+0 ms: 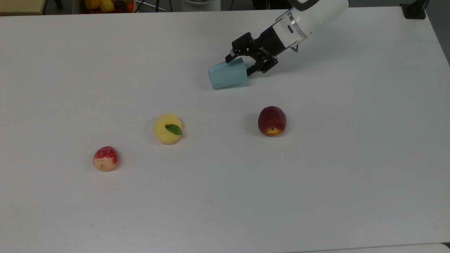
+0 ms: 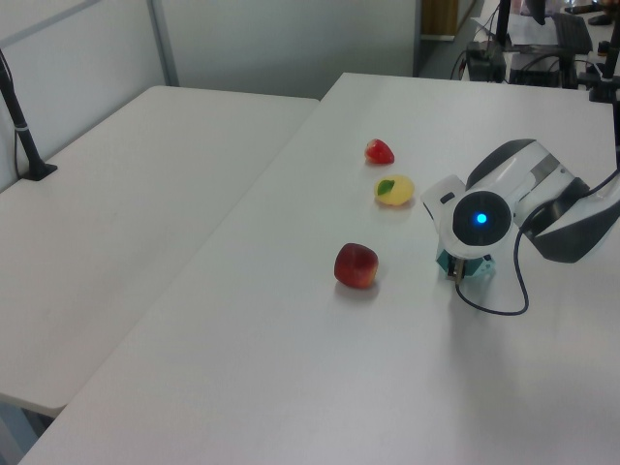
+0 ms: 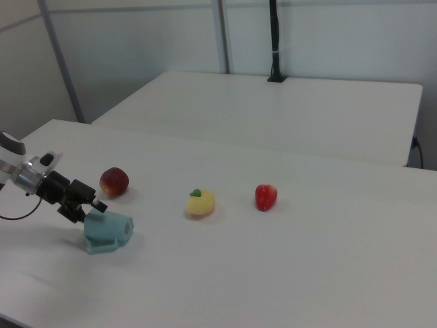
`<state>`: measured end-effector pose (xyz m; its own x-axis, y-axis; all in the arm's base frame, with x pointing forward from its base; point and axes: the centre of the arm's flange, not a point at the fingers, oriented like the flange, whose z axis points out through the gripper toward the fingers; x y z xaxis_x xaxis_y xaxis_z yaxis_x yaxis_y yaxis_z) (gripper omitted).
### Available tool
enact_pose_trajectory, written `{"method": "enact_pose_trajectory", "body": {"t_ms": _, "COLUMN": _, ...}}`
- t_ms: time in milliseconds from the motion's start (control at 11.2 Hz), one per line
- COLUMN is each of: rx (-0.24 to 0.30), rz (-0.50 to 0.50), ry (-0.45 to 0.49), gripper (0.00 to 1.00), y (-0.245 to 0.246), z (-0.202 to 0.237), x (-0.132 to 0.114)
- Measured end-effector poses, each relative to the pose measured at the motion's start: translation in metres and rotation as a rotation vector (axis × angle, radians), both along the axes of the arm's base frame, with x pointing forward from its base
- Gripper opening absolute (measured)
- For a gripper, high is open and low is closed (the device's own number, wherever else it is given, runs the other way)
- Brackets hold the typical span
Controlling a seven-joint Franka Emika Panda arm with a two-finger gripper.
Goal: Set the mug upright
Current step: 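Lower the open gripper onto the tipped light-blue mug and close it, then lift the mug and rotate it so its opening faces up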
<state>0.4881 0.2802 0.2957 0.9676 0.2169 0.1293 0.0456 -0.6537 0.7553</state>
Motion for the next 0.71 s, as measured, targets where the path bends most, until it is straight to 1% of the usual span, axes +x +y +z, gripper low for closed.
{"method": "enact_pose_trajectory", "body": {"t_ms": 89, "rx": -0.014, "rz": -0.002, "ry": 0.004, "gripper": 0.96, "y": -0.007, "z": -0.006, "x": 0.002}}
{"method": "enact_pose_trajectory", "body": {"t_ms": 178, "rx": -0.024, "rz": -0.009, "ry": 0.011, "gripper": 0.94, "y": -0.014, "z": -0.011, "x": 0.003}}
{"method": "enact_pose_trajectory", "body": {"t_ms": 268, "rx": -0.031, "rz": -0.02, "ry": 0.018, "gripper": 0.86, "y": -0.02, "z": -0.014, "x": 0.004}}
{"method": "enact_pose_trajectory", "body": {"t_ms": 357, "rx": -0.035, "rz": -0.028, "ry": 0.022, "gripper": 0.72, "y": -0.024, "z": -0.016, "x": 0.005}}
{"method": "enact_pose_trajectory", "body": {"t_ms": 446, "rx": -0.039, "rz": -0.031, "ry": 0.025, "gripper": 0.68, "y": -0.025, "z": -0.017, "x": 0.005}}
{"method": "enact_pose_trajectory", "body": {"t_ms": 535, "rx": -0.049, "rz": -0.038, "ry": 0.022, "gripper": 0.6, "y": -0.027, "z": -0.016, "x": 0.005}}
{"method": "enact_pose_trajectory", "body": {"t_ms": 625, "rx": -0.064, "rz": -0.049, "ry": 0.015, "gripper": 0.44, "y": -0.029, "z": -0.011, "x": 0.005}}
{"method": "enact_pose_trajectory", "body": {"t_ms": 714, "rx": -0.069, "rz": -0.059, "ry": 0.006, "gripper": 0.31, "y": -0.032, "z": -0.005, "x": 0.007}}
